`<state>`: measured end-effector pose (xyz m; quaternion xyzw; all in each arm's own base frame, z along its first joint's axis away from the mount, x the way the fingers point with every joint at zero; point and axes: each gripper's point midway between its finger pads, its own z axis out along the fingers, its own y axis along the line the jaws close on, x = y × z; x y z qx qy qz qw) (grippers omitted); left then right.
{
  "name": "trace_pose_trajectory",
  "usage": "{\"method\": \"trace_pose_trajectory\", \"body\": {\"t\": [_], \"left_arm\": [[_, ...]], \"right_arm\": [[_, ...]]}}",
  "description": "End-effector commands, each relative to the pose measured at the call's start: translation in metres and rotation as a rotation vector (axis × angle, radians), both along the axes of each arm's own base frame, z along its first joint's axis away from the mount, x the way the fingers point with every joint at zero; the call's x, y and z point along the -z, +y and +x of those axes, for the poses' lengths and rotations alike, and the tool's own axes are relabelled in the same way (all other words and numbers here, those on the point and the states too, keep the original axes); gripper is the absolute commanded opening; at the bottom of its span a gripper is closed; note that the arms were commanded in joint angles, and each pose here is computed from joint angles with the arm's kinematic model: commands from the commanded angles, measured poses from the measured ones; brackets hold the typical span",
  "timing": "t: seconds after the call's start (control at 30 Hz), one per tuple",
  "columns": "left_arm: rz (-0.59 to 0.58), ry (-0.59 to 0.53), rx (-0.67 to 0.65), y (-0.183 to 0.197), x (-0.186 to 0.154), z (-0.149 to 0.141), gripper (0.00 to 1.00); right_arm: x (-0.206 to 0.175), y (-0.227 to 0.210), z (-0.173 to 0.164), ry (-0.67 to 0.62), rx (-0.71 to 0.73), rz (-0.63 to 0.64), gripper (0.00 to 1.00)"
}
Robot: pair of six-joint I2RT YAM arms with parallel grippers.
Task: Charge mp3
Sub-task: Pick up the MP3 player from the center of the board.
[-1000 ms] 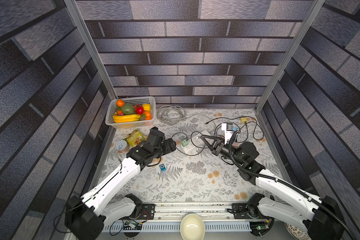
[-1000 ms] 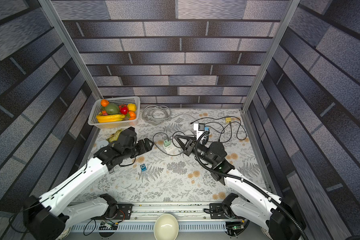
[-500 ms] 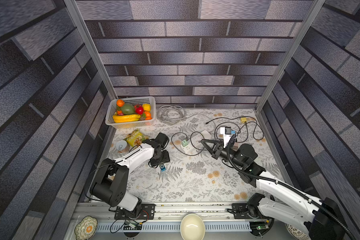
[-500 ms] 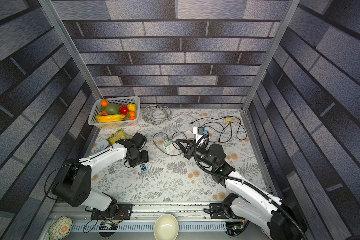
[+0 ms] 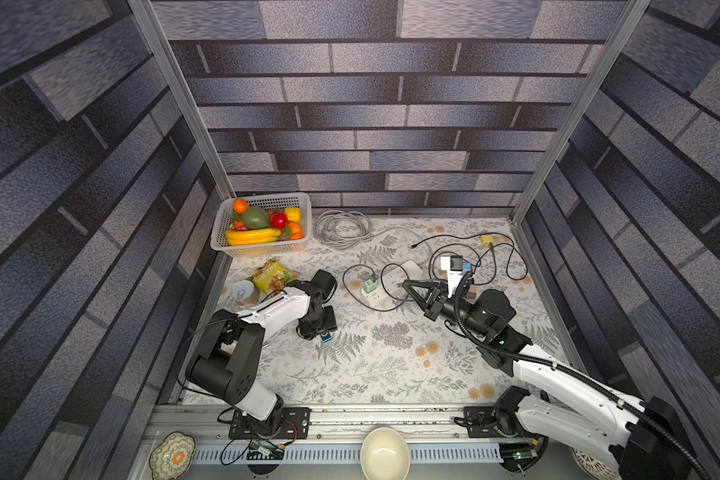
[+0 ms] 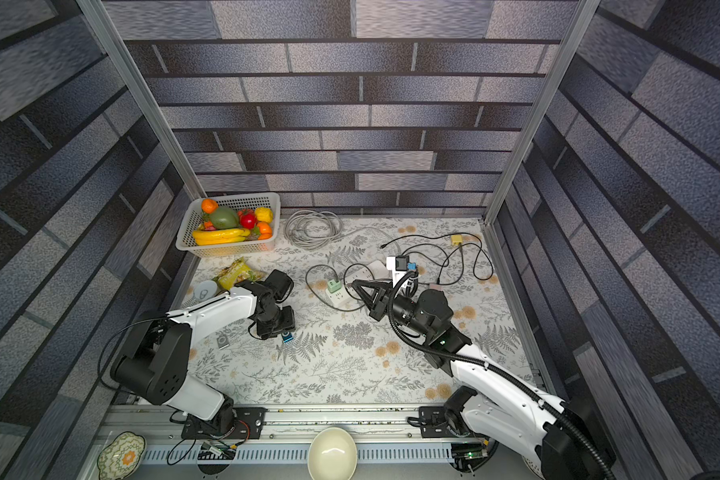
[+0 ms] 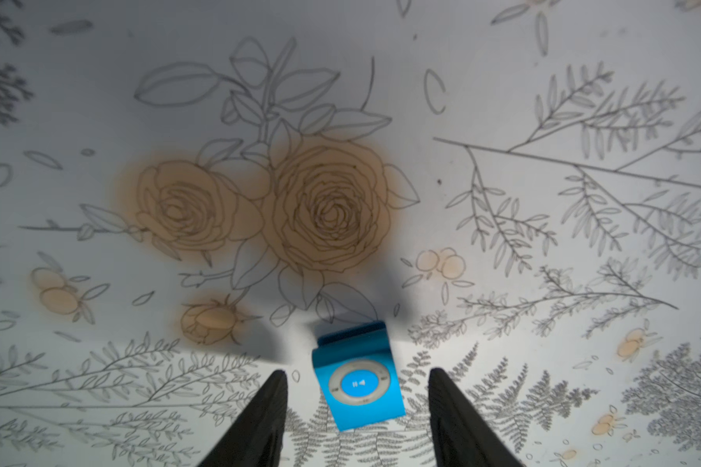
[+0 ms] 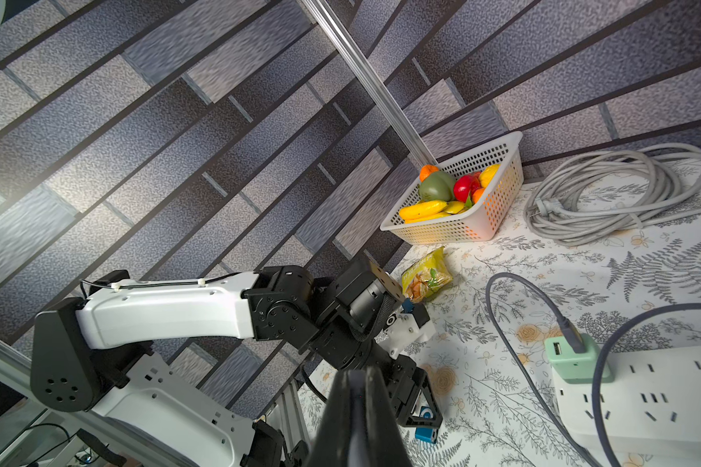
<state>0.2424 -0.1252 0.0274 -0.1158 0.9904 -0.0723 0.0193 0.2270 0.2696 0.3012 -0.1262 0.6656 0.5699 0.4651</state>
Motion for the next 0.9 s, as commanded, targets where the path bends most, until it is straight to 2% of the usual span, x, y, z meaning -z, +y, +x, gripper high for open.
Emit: {"method": "trace_pose_trajectory", "body": {"t": [0.0,0.67,0.87], "left_arm": [[-0.001,0.041,0.018,0.002,0.006,-0.008,0.57],[-0.022,0.055,0.033,-0.003,0.016,0.002,0.47],[-0.028,0.054,0.051,-0.006,0.016,0.004,0.4]], "right_arm": [[-0.001,-0.004,-0.002,-0.026,0.008,-0.001,0.0],[0.003,-0.005,-0.003,-0.035,0.007,-0.02,0.0],[0.004,-0.005,-0.004,-0.039,0.006,-0.025,0.0]]}}
